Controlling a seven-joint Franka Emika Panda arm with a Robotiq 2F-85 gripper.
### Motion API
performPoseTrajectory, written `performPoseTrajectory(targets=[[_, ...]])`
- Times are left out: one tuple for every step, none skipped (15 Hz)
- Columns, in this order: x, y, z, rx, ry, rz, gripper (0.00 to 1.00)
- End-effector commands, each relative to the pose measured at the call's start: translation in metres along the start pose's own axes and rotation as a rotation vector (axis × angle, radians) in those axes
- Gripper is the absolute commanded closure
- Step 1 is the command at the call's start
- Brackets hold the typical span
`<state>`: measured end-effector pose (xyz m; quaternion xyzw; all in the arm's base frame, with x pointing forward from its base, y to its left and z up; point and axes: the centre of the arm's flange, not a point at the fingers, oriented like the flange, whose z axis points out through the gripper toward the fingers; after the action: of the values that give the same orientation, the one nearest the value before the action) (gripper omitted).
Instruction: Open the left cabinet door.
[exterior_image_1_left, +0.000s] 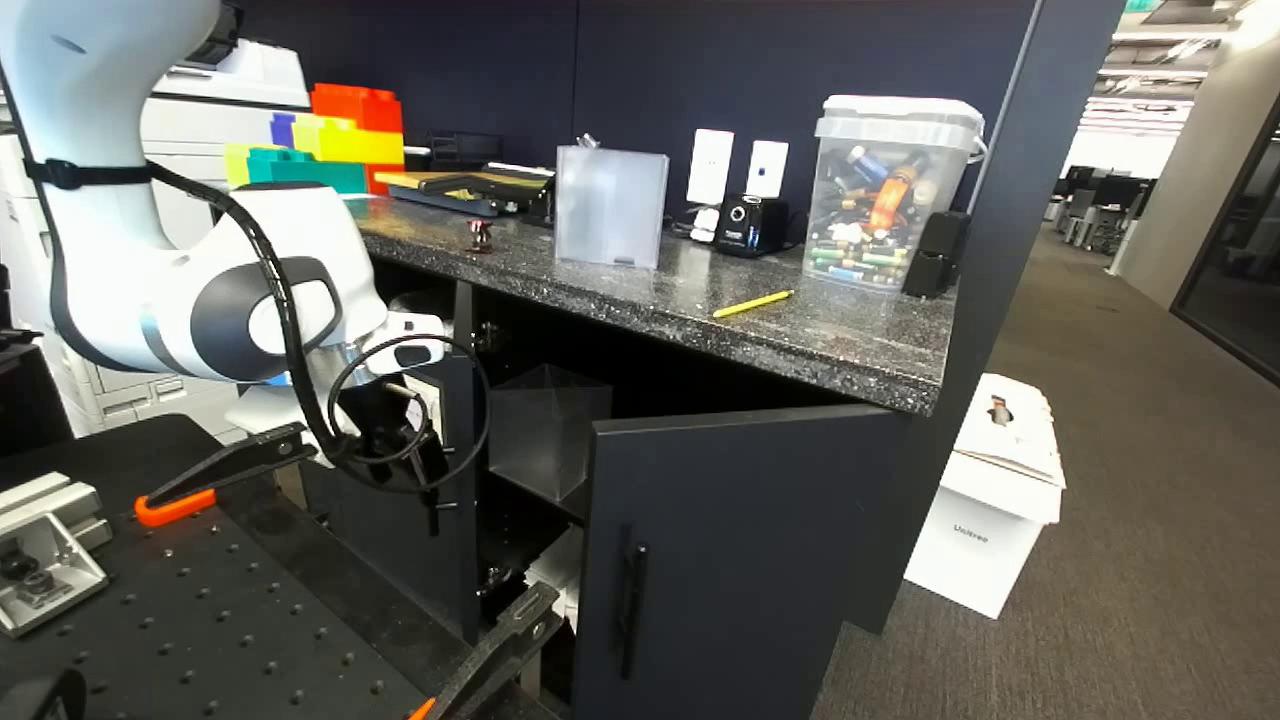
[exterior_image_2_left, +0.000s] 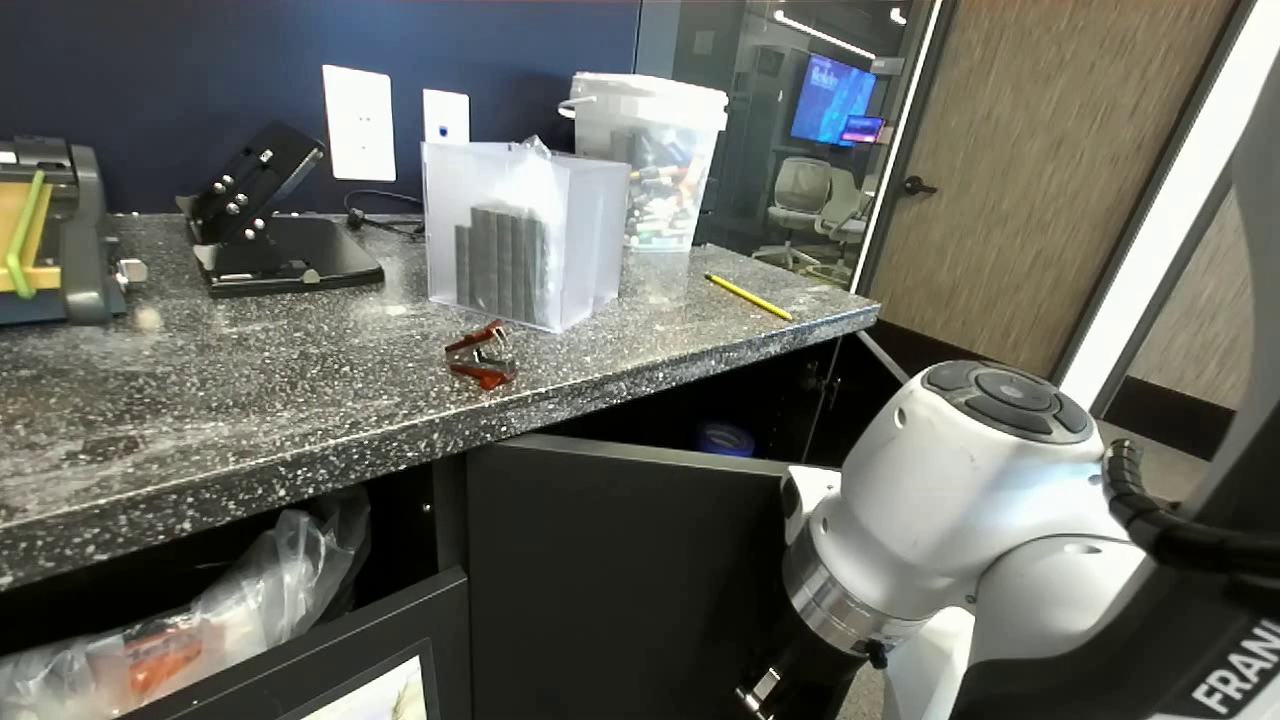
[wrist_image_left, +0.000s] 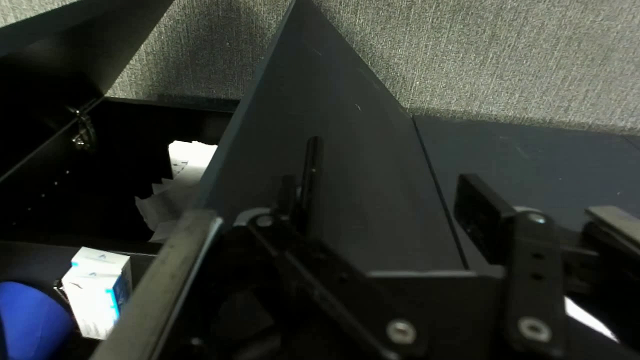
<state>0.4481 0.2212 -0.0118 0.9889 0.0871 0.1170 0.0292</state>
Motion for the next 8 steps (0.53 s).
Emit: performPoseTrajectory(targets=[[0.029, -0.039, -0.059, 0.027, -0.020, -0.104, 0.00], [0.030, -0.041, -0.059, 0.023, -0.022, -0.121, 0.00], [0.030, -0.042, -0.060, 0.020, -0.028, -0.128, 0.00], [0.031, -0.042, -0.064, 0.013, -0.036, -0.138, 0.00], [0.030, -0.044, -0.072, 0.014, -0.045, -0.153, 0.00], [0.030, -0.048, -0.082, 0.021, -0.052, -0.165, 0.00], [0.030, -0.054, -0.093, 0.035, -0.062, -0.180, 0.00], [0.030, -0.059, -0.104, 0.043, -0.069, -0.190, 0.00]])
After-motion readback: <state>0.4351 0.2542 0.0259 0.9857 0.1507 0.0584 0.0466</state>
